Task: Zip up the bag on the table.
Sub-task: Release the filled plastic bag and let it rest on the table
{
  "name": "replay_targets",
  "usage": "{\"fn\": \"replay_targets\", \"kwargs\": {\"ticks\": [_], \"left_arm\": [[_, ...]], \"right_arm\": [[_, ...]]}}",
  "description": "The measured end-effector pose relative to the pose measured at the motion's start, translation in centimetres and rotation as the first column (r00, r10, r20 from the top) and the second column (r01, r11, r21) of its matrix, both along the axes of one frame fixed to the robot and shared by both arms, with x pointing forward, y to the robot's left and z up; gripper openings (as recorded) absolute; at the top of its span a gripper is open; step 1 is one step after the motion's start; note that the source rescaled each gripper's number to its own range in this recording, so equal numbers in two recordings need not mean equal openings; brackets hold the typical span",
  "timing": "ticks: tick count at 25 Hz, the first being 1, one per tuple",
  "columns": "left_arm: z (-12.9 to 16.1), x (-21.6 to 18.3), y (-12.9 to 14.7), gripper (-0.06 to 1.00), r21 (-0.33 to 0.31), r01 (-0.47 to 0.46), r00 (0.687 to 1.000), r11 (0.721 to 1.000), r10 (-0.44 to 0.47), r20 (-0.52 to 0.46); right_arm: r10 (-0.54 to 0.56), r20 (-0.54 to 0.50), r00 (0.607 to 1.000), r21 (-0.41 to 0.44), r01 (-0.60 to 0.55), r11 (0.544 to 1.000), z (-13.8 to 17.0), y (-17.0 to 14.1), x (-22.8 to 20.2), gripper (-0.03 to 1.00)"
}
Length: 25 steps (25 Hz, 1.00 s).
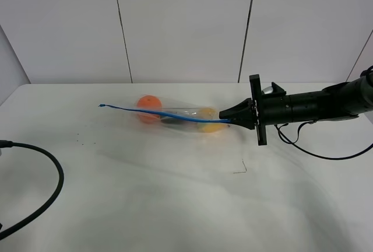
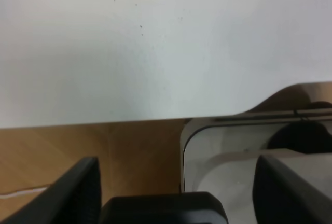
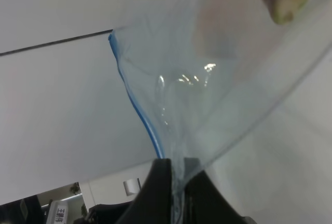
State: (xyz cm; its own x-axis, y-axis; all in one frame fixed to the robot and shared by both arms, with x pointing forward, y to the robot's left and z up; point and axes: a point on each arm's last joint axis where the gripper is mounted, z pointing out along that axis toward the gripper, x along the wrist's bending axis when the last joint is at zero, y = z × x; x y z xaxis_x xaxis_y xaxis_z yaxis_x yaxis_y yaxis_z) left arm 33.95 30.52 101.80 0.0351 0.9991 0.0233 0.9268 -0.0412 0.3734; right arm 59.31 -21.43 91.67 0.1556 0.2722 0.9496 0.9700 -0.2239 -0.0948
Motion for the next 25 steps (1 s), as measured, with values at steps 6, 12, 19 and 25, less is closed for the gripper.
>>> {"fn": "replay_targets", "kwargs": {"ticks": [6, 12, 19, 25], "left_arm": [[1.6, -2.2, -0.1, 0.88, 0.008, 0.001, 0.984, 1.000, -0.002, 0.176], [2.9, -5.2, -0.7, 0.88, 0.014, 0.082, 0.922, 0.997, -0.081, 0.380], [3.5, -7.8, -0.6, 0.88, 0.021, 0.081, 0.848, 0.997, -0.080, 0.525], [3.7, -10.0, -0.5, 0.88, 0.019, 0.080, 0.762, 0.997, -0.073, 0.644]], "right_arm": [[0.000, 0.000, 1.000, 0.000, 0.000, 1.000, 0.0, 0.0, 0.0, 0.00], [0.000, 0.000, 1.000, 0.000, 0.000, 1.000, 0.0, 0.0, 0.0, 0.00], [0.000, 0.000, 1.000, 0.000, 0.000, 1.000, 0.0, 0.0, 0.0, 0.00], [0.000, 0.000, 1.000, 0.000, 0.000, 1.000, 0.0, 0.0, 0.0, 0.00]]}}
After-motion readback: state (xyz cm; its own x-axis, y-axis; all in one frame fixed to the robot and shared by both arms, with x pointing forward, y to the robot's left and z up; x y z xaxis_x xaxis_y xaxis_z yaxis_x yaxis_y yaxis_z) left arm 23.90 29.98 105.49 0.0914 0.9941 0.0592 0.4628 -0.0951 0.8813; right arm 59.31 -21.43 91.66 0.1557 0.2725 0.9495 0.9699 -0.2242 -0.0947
